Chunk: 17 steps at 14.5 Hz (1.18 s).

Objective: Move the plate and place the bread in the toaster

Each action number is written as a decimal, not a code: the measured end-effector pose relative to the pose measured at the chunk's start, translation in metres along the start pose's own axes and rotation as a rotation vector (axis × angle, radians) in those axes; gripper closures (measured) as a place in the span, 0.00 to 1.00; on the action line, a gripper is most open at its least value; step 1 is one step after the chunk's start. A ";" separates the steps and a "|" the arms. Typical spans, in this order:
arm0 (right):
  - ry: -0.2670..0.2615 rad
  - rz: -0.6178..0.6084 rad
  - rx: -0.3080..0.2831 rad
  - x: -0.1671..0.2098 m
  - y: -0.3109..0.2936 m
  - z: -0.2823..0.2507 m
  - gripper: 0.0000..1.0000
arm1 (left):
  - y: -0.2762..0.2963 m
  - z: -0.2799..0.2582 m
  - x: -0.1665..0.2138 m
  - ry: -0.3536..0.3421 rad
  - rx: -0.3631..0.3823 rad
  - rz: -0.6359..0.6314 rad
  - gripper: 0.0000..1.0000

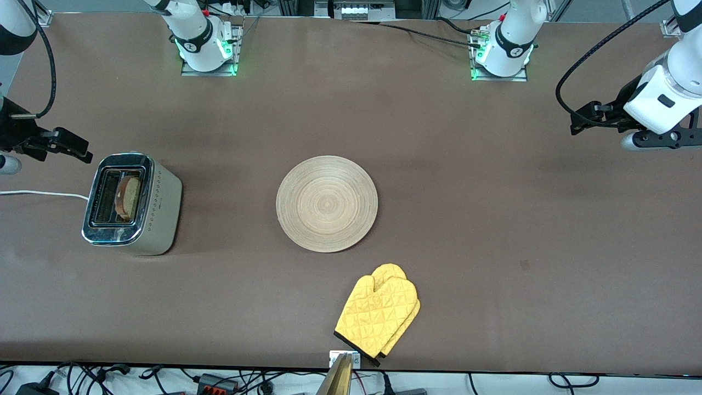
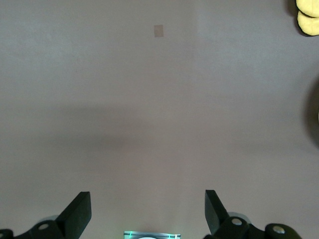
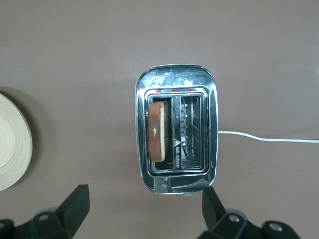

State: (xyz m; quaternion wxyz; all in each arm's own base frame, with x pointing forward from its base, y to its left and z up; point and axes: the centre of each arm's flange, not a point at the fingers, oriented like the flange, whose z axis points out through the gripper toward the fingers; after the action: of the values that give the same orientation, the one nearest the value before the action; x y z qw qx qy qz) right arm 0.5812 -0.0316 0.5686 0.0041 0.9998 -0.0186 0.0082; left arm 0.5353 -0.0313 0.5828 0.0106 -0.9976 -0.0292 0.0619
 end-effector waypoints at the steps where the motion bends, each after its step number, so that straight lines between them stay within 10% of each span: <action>1: 0.000 0.001 0.000 0.000 0.001 0.000 0.00 | 0.000 0.000 0.000 0.000 0.000 -0.001 0.00; 17: -0.015 -0.012 0.003 -0.002 -0.006 0.000 0.00 | -0.001 0.000 0.000 0.000 0.000 -0.002 0.00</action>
State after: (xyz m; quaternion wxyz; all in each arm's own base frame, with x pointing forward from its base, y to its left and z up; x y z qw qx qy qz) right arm 0.5790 -0.0253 0.5685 0.0027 0.9999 -0.0128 0.0006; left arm 0.5354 -0.0305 0.5828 0.0105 -0.9976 -0.0299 0.0619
